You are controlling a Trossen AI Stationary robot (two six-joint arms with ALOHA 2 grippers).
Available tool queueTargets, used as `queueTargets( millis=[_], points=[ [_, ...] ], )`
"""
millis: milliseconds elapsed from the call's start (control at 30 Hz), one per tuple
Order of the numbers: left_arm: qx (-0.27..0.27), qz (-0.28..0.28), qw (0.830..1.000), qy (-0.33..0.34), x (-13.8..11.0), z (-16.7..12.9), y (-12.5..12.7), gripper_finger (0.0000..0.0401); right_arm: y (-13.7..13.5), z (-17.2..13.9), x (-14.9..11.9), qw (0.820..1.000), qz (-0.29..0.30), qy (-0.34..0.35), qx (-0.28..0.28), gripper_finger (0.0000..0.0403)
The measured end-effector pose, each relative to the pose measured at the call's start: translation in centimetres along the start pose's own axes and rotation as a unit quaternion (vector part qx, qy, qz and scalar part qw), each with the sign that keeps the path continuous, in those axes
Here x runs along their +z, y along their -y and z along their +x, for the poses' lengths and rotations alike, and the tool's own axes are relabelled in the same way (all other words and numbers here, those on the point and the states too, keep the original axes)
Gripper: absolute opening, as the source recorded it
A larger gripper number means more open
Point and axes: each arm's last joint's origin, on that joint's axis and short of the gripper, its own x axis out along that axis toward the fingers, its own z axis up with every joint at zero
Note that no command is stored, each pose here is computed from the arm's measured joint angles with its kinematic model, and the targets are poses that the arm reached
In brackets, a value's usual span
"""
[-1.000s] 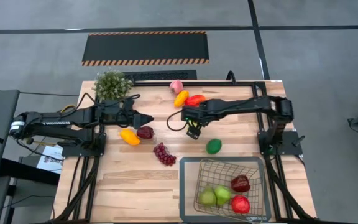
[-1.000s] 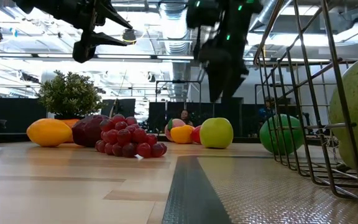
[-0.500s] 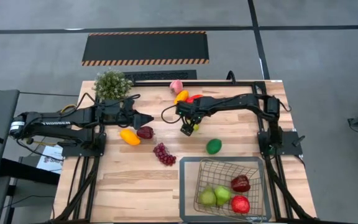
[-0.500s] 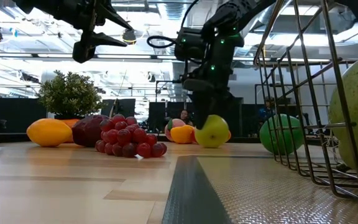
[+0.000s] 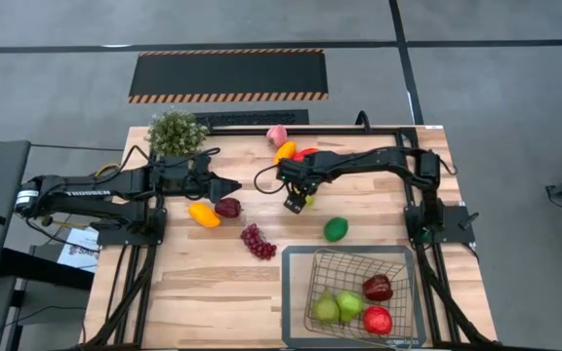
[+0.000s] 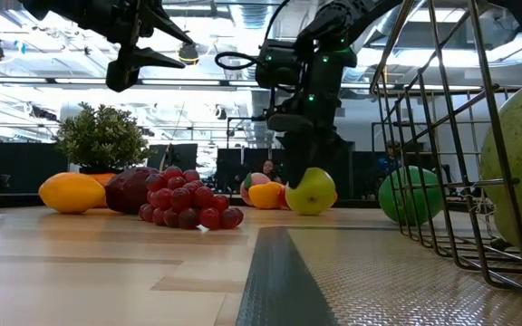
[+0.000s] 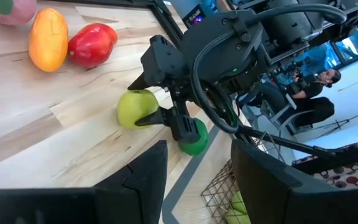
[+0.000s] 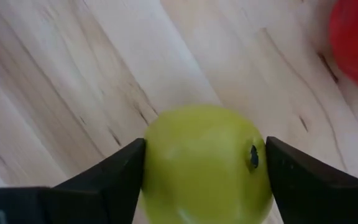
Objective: Build produce basket
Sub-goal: Put the green apple into the wire basket
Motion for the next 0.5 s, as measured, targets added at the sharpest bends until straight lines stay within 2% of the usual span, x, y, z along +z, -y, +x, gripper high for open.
queueTargets(
  millis=[133, 333, 500],
  points=[
    [0.000, 0.000, 1.000, 0.000, 0.0, 0.0, 0.0, 0.0164, -0.1, -1.1, -0.3, 1.000, 0.002, 0.003, 0.004, 0.0294],
    [0.000, 0.000, 1.000, 0.000, 0.0, 0.0, 0.0, 0.0164, -0.4, -6.3, -1.0, 0.998, 0.005, 0.057, 0.031, 0.0296],
    [0.000, -0.001, 1.000, 0.001, 0.0, 0.0, 0.0, 0.0164, -1.9, -12.6, -3.8, 0.989, 0.008, 0.087, 0.118, 0.0296]
  ],
)
